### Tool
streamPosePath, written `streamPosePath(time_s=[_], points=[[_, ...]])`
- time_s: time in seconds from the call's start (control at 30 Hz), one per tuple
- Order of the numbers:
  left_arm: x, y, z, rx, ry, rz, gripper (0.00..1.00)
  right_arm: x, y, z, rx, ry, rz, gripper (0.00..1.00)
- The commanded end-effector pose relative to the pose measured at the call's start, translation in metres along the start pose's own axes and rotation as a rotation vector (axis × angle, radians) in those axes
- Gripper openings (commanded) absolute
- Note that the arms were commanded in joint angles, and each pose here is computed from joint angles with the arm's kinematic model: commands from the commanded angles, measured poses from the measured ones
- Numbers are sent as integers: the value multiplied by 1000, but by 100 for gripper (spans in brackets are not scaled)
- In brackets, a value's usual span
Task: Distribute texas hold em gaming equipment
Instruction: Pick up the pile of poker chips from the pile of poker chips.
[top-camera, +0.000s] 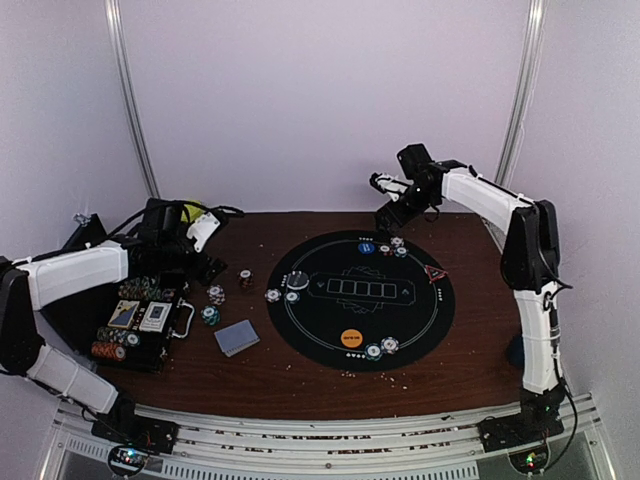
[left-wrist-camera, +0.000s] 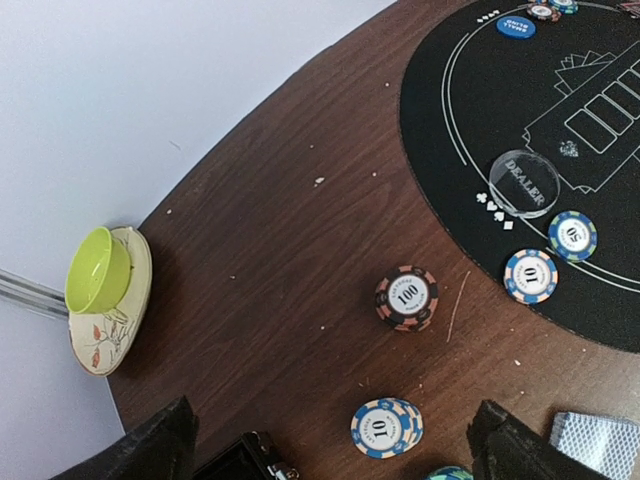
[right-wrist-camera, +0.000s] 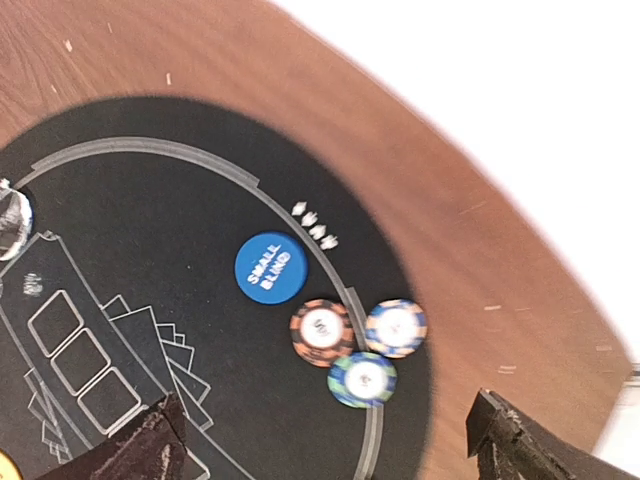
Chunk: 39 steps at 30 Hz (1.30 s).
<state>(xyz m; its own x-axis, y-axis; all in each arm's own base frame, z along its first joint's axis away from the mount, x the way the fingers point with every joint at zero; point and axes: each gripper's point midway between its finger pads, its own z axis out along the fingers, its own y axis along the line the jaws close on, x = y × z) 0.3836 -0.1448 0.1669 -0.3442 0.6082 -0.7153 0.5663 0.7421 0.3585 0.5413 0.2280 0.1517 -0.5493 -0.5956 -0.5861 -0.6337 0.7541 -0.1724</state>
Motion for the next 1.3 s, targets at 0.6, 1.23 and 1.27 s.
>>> streamPosePath(time_s=[0.6, 1.23, 1.27], points=[[-3, -46, 81, 434, 249, 27, 98, 63, 25, -60, 109, 81, -126, 100], [15, -52, 116, 461, 329, 21, 89, 70, 62, -34, 160, 144, -262, 100], [16, -51, 118, 459, 333, 19, 89, 69, 62, -35, 161, 140, -262, 100]])
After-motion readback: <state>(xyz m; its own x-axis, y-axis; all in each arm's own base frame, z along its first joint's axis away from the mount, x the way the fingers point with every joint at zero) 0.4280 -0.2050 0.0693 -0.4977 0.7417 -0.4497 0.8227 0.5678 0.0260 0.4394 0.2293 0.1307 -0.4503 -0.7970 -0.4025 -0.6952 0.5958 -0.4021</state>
